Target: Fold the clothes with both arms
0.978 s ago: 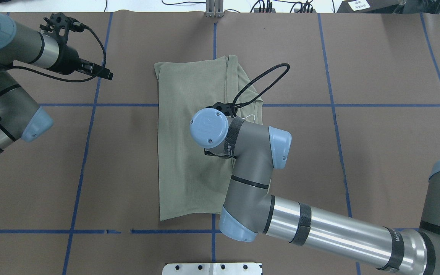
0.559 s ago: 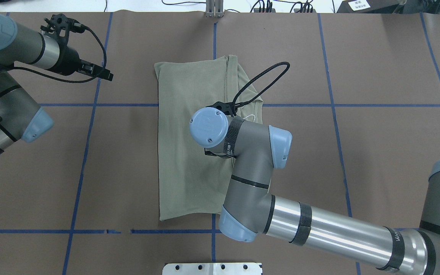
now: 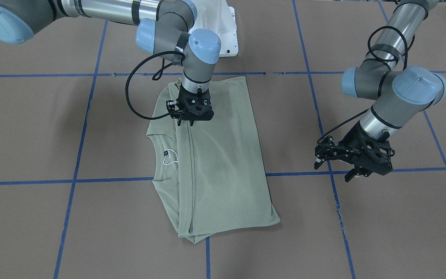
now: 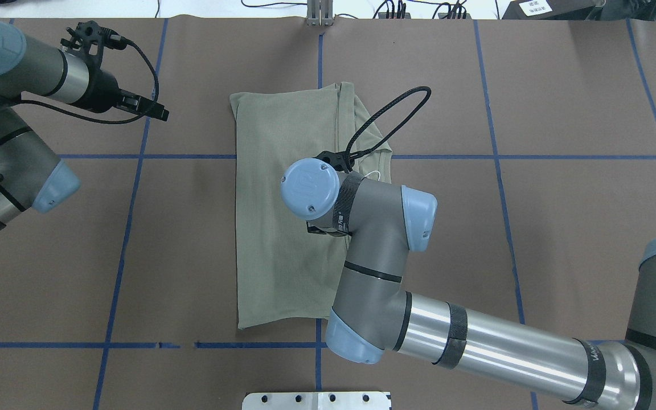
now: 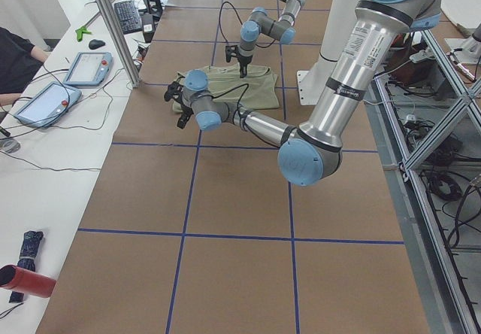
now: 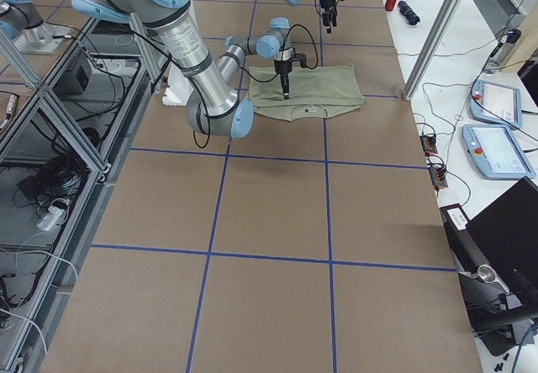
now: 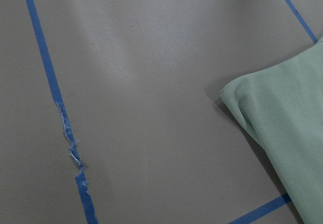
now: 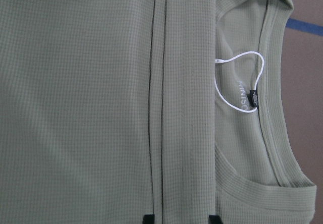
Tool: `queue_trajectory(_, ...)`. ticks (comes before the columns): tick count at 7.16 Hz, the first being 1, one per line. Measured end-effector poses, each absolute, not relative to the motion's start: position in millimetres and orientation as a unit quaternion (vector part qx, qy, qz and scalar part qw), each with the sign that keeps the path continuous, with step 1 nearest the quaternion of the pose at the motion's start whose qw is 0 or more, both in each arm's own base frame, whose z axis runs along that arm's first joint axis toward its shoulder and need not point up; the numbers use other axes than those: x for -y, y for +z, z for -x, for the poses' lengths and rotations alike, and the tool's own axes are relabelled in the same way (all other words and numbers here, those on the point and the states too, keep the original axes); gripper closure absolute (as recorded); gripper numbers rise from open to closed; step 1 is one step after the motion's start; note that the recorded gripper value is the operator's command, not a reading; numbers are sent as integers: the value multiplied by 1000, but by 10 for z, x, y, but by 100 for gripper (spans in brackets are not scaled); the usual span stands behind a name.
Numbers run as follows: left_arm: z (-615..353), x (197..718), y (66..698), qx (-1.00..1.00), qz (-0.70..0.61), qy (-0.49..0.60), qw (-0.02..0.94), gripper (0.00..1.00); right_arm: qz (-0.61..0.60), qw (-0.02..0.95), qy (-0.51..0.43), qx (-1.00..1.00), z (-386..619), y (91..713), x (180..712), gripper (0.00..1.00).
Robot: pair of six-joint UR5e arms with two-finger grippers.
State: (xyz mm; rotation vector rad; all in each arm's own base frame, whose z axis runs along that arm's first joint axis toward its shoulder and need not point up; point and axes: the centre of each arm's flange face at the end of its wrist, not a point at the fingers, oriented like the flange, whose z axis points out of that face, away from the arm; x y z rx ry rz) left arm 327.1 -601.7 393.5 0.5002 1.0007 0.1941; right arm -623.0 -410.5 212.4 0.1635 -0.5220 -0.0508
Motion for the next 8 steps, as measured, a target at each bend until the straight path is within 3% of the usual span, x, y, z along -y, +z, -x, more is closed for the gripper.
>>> queue_trajectory(6, -3276, 6016, 3940, -474, -237, 93, 843, 0, -80, 964, -31, 252, 6300, 2181, 4026, 53)
queue_trajectory(8, -3272, 6017, 3943, -473, -237, 93, 843, 0, -79, 964, -32, 250, 6311, 2205, 4003, 59)
